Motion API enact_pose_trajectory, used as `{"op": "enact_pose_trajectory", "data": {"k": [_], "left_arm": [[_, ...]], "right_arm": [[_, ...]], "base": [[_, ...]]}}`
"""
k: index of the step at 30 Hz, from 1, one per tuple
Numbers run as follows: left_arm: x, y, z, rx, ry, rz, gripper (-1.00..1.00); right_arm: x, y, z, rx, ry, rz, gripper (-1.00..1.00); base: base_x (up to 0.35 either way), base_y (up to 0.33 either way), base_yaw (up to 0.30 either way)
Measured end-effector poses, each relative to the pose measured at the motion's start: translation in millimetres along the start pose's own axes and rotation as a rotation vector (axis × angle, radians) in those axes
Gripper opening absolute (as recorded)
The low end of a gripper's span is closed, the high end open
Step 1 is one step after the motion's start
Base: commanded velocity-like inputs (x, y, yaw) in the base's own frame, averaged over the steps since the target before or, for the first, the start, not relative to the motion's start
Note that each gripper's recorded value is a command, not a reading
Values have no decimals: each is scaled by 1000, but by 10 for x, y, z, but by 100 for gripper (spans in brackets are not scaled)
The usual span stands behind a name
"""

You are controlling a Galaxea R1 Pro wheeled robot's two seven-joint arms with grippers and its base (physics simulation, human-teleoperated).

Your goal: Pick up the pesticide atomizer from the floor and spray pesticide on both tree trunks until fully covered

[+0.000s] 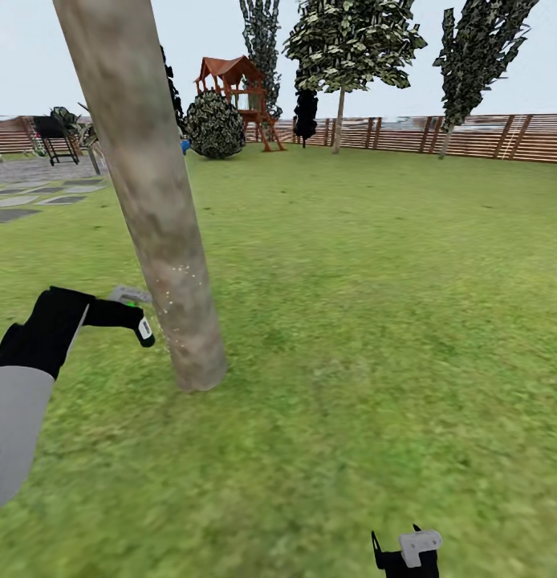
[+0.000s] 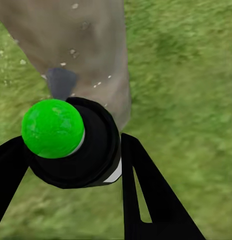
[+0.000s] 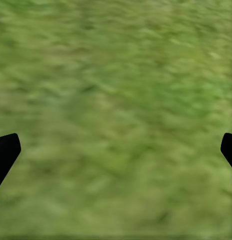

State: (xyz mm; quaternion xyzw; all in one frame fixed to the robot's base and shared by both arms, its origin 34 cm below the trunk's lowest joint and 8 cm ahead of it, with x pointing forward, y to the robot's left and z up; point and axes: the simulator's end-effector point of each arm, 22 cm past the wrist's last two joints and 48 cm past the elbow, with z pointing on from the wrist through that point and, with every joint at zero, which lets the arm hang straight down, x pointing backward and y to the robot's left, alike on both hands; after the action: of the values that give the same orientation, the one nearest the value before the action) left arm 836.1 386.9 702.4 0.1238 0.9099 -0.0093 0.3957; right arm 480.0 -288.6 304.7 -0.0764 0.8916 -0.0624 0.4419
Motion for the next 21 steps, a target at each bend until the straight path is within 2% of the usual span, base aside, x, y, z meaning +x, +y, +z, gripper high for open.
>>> {"op": "enact_pose_trajectory", "data": {"k": [5, 6, 8, 11, 17, 21], "left_arm": [[27, 17, 2, -2, 1, -5, -100], [23, 34, -6, -2, -3, -13, -100], [8, 123, -44, -4, -26, -61, -100], [12, 145, -51, -6, -30, -74, -100], [47, 145, -37, -12, -17, -67, -100], [177, 292, -51, -75, 40, -29, -100]], "right_arm": [[-4, 2, 3, 0, 0, 0, 100], [-5, 2, 3, 0, -1, 0, 100], [-5, 0, 3, 0, -1, 0, 100], [-4, 2, 3, 0, -1, 0, 100], [-4, 4, 2, 0, 0, 0, 100], [-5, 8, 2, -1, -1, 1, 100]], "base": [[1, -227, 0], [59, -267, 0], [91, -270, 0], [114, -271, 0], [121, -271, 7], [37, -272, 216]]}}
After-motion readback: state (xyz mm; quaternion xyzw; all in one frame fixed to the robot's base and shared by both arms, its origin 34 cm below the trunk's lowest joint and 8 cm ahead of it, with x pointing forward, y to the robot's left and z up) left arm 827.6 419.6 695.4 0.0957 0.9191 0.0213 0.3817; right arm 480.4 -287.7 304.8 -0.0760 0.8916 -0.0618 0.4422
